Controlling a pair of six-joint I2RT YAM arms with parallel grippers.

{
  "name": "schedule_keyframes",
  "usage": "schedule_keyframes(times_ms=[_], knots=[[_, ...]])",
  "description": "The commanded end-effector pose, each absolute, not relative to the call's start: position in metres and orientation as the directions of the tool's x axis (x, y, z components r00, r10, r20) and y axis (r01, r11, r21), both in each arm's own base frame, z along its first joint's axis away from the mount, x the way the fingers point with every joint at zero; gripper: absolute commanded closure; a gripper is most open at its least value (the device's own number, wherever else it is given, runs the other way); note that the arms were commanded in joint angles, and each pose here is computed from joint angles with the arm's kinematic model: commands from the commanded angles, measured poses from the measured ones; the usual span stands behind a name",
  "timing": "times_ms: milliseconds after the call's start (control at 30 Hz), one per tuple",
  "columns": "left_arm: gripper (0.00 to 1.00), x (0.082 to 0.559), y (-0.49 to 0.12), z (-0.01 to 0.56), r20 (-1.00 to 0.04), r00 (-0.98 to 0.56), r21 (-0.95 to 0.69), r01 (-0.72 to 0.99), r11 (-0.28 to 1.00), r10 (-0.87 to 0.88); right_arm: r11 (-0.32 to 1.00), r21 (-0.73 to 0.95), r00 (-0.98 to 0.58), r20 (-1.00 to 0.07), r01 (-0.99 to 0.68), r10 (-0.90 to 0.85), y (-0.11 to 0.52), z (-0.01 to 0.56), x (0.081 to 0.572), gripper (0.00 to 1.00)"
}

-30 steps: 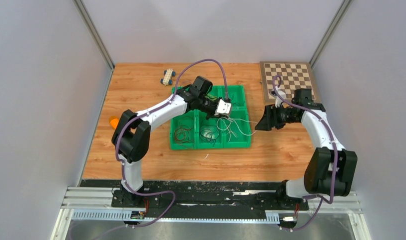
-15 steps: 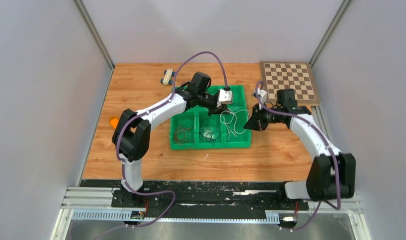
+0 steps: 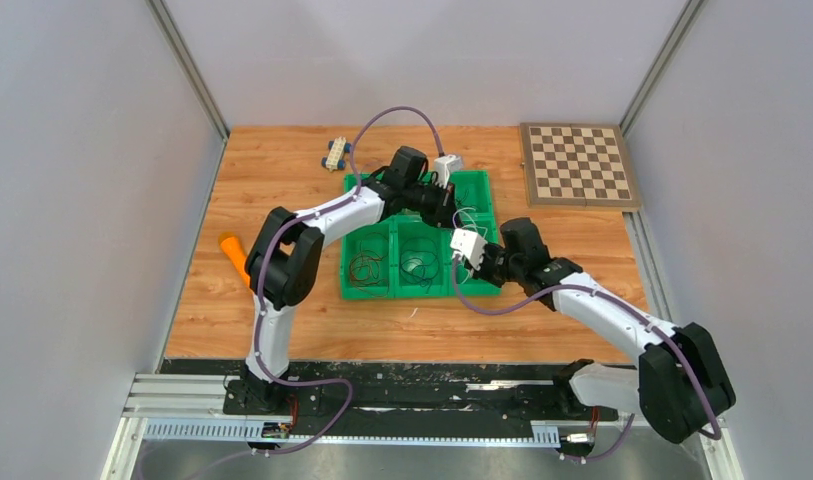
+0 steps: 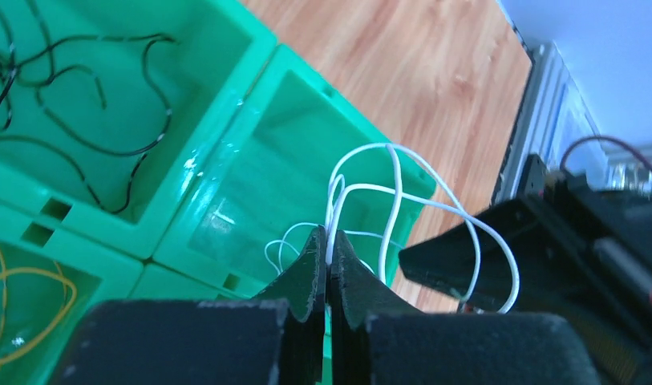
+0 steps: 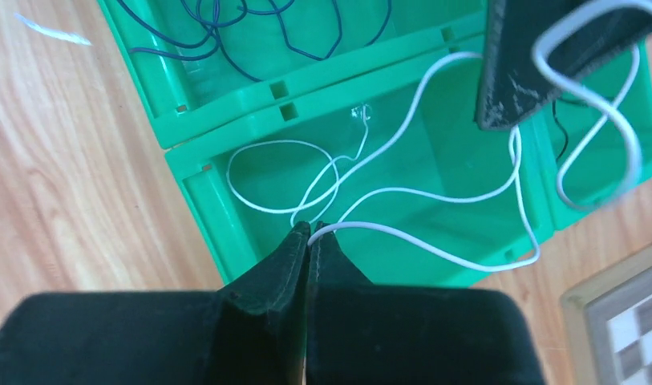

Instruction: Untangle the cables

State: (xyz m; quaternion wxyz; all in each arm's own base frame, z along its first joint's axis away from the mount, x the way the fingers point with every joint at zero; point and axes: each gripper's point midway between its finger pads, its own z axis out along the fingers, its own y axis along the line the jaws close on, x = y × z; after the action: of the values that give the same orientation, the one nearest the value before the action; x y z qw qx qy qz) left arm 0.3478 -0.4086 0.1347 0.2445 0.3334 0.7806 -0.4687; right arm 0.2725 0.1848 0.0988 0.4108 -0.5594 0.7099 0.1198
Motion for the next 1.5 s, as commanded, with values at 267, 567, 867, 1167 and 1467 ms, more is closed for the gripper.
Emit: schedule_keyframes(times_ms=[267, 567, 867, 1167, 1467], knots=[[0.85, 0.369, -0.409, 0.132, -0.680, -0.691, -0.451, 0.657, 0.605, 0.243, 0.272, -0.546, 0.135, -0.593, -0.792, -0.794, 0.192, 0.112, 0.310, 0.86], [0.60, 0.365, -0.399, 0.146, -0.741, -0.604, -0.369, 0.732, 0.572, 0.294, 0.371, -0.495, 0.083, -0.679, -0.786, -0.730, 0.166, 0.153, 0.276, 0.29], [0.41, 0.354, -0.400, 0.160, -0.794, -0.506, -0.303, 0.810, 0.502, 0.337, 0.486, -0.294, -0.062, -0.804, -0.823, -0.591, 0.141, 0.188, 0.256, 0.08], [0.25, 0.331, -0.382, 0.201, -0.866, -0.400, -0.255, 0.869, 0.423, 0.300, 0.613, -0.078, -0.261, -0.858, -0.787, -0.444, 0.112, 0.201, 0.269, 0.10], [0.00, 0.356, -0.304, 0.283, -0.870, -0.463, -0.314, 0.786, 0.533, 0.170, 0.682, 0.156, -0.418, -0.877, -0.715, -0.237, 0.104, 0.228, 0.308, 0.12]])
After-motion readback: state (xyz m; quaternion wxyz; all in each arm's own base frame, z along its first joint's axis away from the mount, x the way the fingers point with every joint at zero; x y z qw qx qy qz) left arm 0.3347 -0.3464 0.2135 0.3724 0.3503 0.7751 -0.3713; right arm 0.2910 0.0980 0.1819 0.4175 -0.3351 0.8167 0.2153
